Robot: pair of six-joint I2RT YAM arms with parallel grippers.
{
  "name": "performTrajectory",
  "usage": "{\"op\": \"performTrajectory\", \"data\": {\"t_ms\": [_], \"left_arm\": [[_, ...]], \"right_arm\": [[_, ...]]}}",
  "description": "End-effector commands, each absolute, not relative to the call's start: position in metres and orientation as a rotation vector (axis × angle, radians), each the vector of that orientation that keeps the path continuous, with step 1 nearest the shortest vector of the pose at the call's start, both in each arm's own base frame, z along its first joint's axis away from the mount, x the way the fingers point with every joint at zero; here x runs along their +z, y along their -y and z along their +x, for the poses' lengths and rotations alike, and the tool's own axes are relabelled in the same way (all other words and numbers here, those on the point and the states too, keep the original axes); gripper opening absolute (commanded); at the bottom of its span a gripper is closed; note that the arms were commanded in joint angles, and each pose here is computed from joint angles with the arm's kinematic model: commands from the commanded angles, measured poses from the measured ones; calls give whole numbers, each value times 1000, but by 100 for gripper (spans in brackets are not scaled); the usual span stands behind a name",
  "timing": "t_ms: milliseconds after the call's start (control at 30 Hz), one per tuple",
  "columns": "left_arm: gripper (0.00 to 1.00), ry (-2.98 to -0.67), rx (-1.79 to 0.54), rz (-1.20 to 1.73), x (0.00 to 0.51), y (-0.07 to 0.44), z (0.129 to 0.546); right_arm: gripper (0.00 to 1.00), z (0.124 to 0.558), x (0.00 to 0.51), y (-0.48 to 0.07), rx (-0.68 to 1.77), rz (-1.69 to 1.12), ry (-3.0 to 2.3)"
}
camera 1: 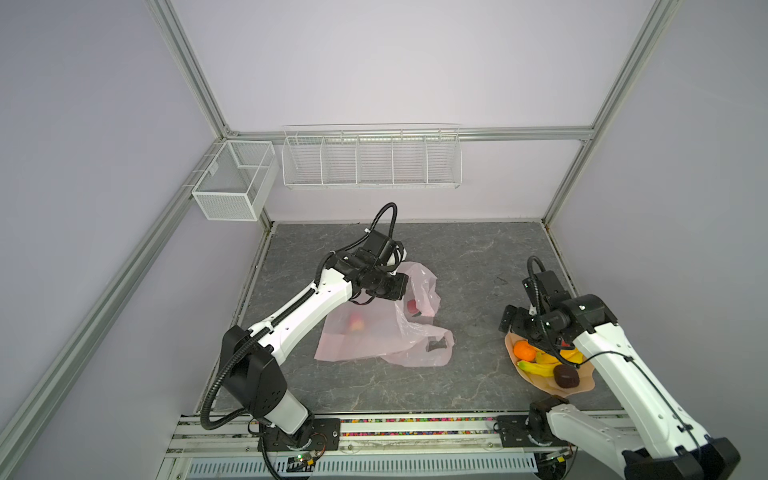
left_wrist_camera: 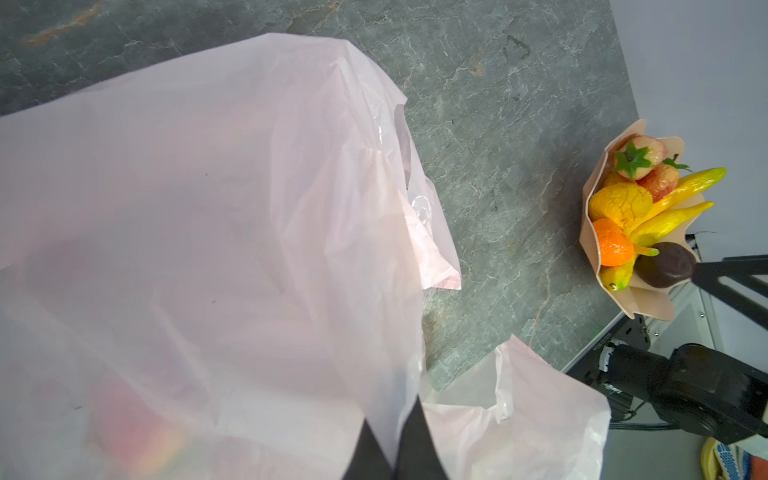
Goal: Place the fruits into the plastic bag
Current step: 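Move the right gripper back over the bowl above the orange, then lower the right gripper onto the orange and close on it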
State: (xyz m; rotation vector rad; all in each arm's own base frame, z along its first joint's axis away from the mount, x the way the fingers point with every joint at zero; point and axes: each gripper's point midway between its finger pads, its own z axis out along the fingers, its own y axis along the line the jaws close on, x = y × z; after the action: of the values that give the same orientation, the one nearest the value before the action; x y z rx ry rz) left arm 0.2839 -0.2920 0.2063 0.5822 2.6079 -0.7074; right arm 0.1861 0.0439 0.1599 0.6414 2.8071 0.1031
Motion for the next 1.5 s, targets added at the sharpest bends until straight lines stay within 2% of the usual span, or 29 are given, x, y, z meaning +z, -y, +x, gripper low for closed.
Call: {"op": "performTrajectory", "data": {"t_ms": [0,867,1467], "left_arm": [[0,-2594,-765,597,210,297,281],[0,-2578,-808,718,210,302,271],[0,-2574,-796,728,213,301,272]], "right_arm": [[99,164,147,-21,-60,727,-2833],[78,185,77,-11,-74,985,-2844],[69,199,58,-3,-92,1030,-2824]]}}
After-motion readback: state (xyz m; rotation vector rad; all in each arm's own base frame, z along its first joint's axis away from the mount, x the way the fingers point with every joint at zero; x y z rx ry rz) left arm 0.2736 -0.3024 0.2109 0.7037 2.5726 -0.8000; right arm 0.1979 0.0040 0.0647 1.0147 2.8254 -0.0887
